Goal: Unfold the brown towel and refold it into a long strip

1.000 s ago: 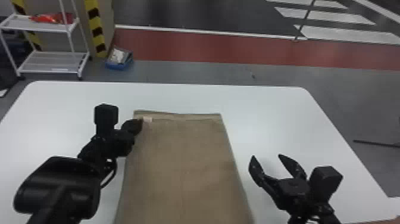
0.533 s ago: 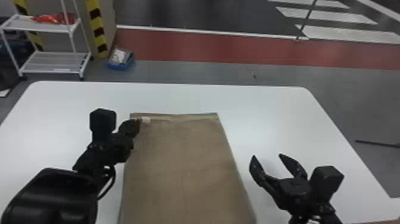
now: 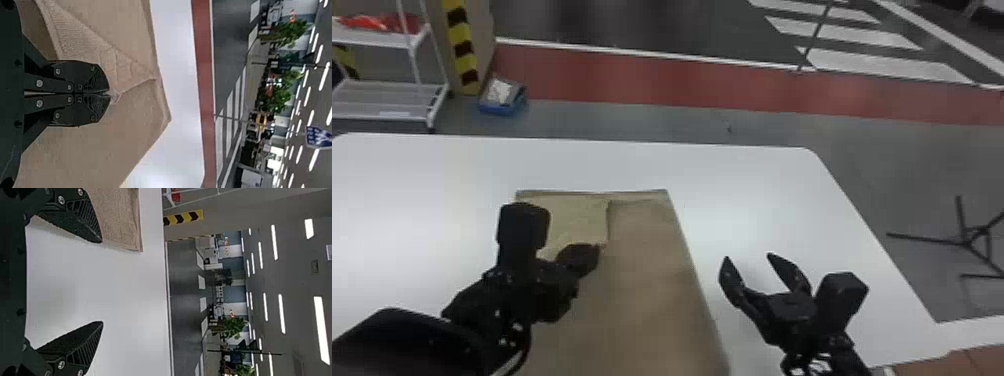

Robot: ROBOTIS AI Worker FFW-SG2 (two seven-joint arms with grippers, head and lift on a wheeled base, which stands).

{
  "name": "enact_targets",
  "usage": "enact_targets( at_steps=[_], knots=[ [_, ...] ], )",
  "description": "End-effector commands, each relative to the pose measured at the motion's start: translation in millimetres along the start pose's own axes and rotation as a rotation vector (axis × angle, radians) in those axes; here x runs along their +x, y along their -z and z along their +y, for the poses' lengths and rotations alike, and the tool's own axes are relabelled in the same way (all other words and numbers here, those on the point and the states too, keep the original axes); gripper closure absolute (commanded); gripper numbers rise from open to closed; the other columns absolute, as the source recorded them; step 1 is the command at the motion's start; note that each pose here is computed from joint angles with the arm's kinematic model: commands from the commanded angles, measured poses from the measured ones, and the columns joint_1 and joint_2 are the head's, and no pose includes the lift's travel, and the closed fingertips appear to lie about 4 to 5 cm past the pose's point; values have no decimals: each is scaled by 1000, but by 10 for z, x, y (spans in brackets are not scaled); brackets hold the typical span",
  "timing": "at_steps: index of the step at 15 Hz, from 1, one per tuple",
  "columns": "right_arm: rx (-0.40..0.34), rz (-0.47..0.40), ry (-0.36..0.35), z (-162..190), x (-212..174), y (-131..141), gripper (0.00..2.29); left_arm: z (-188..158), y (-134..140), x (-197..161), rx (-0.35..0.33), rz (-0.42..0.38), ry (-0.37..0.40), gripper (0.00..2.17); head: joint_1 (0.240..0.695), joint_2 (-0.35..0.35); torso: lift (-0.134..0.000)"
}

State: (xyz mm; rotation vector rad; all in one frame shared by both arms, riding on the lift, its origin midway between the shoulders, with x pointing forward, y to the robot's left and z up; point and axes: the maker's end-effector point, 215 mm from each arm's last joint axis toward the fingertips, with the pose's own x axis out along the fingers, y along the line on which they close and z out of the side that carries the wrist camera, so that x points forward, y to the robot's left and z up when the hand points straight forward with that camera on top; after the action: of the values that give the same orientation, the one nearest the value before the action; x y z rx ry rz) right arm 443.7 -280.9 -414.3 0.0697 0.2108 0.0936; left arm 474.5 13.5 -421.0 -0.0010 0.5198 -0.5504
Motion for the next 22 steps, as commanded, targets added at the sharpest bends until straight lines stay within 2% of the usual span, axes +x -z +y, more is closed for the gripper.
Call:
enact_targets(
  at_steps=[1,2,3,5,6,8,11,14,16,17,19,22],
  knots=[
    [-11,-22,12,-89,3,-116,151,-560,-38,112,29,21,90,1217,695,-286,-123],
    [-12,-29,21,-141,-5,-161,151,-741,-110,177,41,15,115,1217,695,-338,-123],
    [-10,-30,24,-161,-22,-168,151,-838,-95,276,50,28,118,1082,695,-350,-123],
    [-11,-26,18,-141,-44,-144,151,-901,-78,357,66,39,128,66,695,-350,-123],
    [-11,-24,8,-111,-47,-132,151,-832,-86,346,64,39,119,-2,695,-350,-123],
    [-14,-23,4,-88,-43,-127,151,-637,-108,284,46,26,87,-2,695,-350,-123],
    [-15,-24,-16,17,-19,-140,151,-385,-300,94,34,-23,47,36,695,-350,-123],
    [-23,-16,-69,350,33,-110,154,206,-361,-117,11,-73,-67,46,695,-350,-123],
    [-25,10,-109,608,83,-26,161,565,-429,-213,6,-118,-134,46,695,-274,-123],
    [-34,23,-133,721,102,25,238,719,-437,-254,11,-136,-161,46,695,-240,-123],
    [-57,49,-174,923,137,158,383,891,-434,-272,21,-169,-200,46,695,-182,-123],
    [-69,90,-215,1089,170,350,410,926,-354,-237,29,-172,-205,87,695,-103,-123]
  ],
)
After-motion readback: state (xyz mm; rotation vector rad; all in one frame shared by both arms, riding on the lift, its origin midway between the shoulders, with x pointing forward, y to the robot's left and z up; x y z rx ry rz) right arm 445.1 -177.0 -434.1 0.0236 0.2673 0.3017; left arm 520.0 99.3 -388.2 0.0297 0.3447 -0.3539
